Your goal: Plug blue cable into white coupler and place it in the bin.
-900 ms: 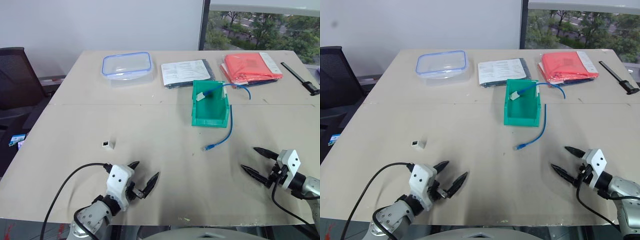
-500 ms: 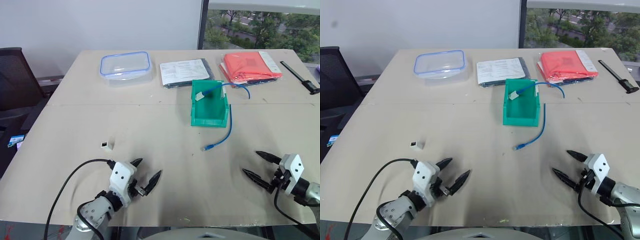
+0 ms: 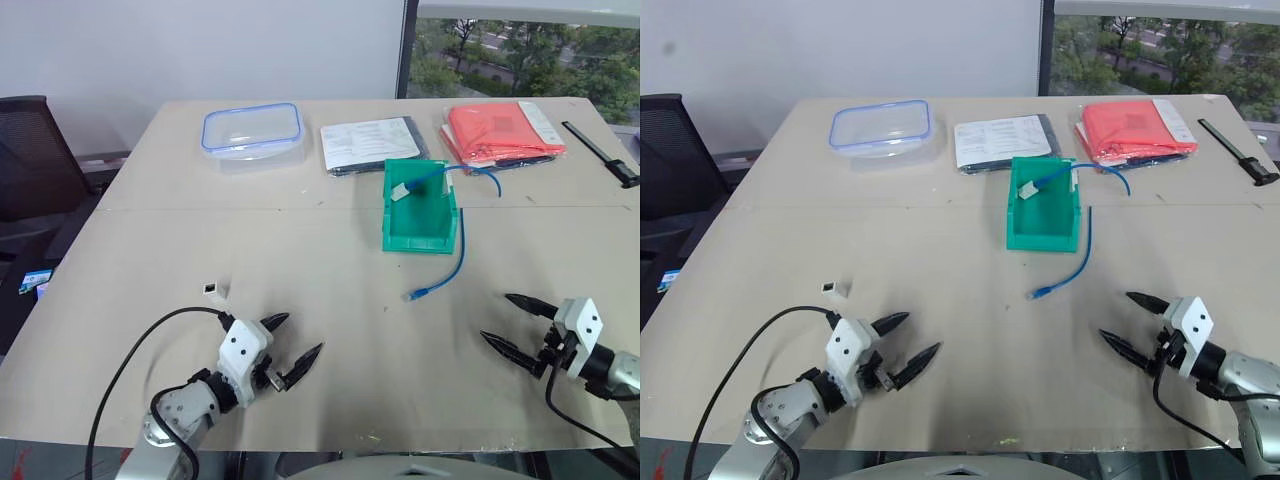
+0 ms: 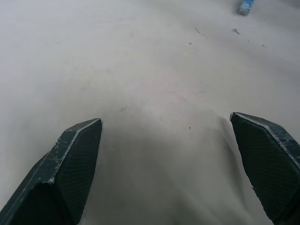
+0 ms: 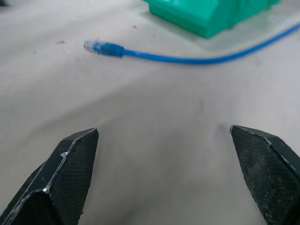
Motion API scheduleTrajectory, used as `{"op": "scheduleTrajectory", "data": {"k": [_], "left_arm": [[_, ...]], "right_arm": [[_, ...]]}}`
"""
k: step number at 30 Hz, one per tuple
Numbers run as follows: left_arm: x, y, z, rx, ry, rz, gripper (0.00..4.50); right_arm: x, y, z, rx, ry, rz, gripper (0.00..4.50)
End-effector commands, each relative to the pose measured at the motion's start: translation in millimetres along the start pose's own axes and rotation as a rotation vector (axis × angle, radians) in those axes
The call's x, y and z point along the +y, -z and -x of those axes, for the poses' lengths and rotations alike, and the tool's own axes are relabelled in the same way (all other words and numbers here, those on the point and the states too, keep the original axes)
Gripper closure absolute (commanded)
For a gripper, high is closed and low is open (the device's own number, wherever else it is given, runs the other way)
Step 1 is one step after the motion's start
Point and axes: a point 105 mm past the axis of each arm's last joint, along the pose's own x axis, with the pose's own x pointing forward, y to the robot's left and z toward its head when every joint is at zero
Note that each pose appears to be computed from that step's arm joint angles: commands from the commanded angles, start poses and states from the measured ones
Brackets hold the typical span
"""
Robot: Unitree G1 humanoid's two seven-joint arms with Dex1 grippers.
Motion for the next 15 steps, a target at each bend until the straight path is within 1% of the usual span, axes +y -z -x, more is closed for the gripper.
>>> {"op": "scheduleTrajectory", "data": {"k": [1,5,11,15], "left_arm": [[1,-22,1,-0.023,0.108,-0.060,0.00],[2,-48,-1,-0.035,0.246,-0.123,0.00],[1,-71,5,-0.017,0.379,-0.189,0.00],[2,-78,8,-0.003,0.402,-0.210,0.00]], "right_arm": [[5,-29,-20,-0.018,-0.133,0.102,0.07],[3,-41,-45,0.027,-0.270,0.215,0.07],[5,-40,-76,0.085,-0.458,0.304,0.07],[9,-39,-92,0.108,-0.548,0.334,0.07]]}}
